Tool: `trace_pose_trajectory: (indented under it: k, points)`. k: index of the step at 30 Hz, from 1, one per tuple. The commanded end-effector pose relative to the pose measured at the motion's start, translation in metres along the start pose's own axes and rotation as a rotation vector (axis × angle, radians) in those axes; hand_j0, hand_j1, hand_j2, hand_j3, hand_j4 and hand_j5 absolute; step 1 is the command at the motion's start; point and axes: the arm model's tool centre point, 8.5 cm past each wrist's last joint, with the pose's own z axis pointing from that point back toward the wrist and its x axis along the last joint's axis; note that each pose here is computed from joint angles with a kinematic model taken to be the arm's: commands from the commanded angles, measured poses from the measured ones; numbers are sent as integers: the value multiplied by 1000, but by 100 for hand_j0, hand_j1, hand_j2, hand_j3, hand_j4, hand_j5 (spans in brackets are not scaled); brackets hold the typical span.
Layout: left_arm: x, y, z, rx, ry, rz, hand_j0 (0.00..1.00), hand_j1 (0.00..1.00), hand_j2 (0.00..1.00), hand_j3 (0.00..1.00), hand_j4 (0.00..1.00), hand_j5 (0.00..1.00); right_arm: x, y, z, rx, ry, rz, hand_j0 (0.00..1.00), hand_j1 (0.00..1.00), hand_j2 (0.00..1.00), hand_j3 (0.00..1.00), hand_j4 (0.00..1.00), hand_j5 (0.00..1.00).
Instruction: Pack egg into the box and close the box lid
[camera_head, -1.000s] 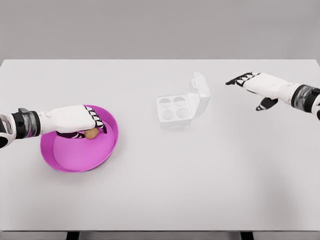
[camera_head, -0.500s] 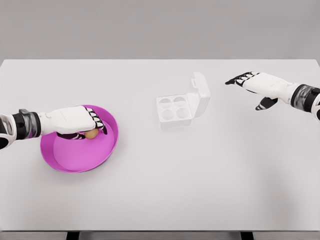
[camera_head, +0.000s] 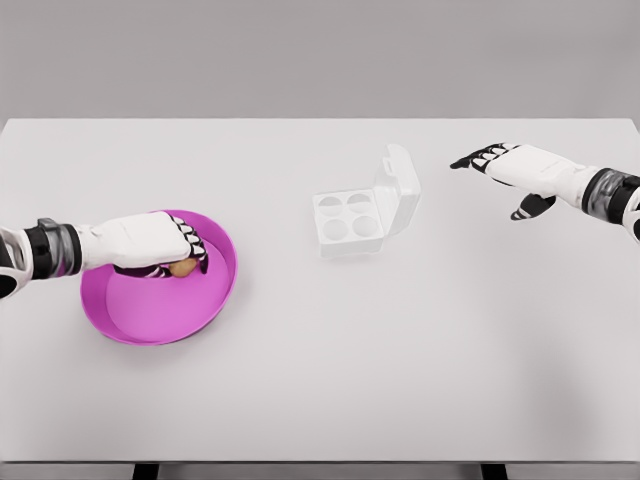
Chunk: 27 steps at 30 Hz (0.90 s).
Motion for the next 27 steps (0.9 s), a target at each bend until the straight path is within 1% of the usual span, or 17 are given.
trace_pose_trajectory:
  k: [1, 12, 16, 18, 27]
  points:
    - [0, 0, 1, 4, 1, 5, 54, 54, 54, 54, 54, 54, -2, 0, 1, -2, 3, -8, 100, 100, 100, 100, 100, 100]
    - [1, 4, 1, 13, -4, -1, 51, 51, 51, 51, 51, 51, -4, 5, 1, 9, 7, -16, 100, 100, 100, 100, 100, 100]
    - [1, 8, 3, 22, -1, -9, 51, 51, 51, 51, 51, 51, -2, 7, 0, 15, 1, -16, 100, 100, 100, 100, 100, 100]
    - [4, 13, 3, 33, -7, -21, 50, 50, 50, 50, 50, 50, -2, 7, 0, 15, 1, -16, 100, 100, 100, 100, 100, 100]
    - [8, 18, 5, 49, -13, -35, 48, 48, 48, 48, 48, 48, 2, 6, -3, 16, -7, -10, 100, 100, 100, 100, 100, 100]
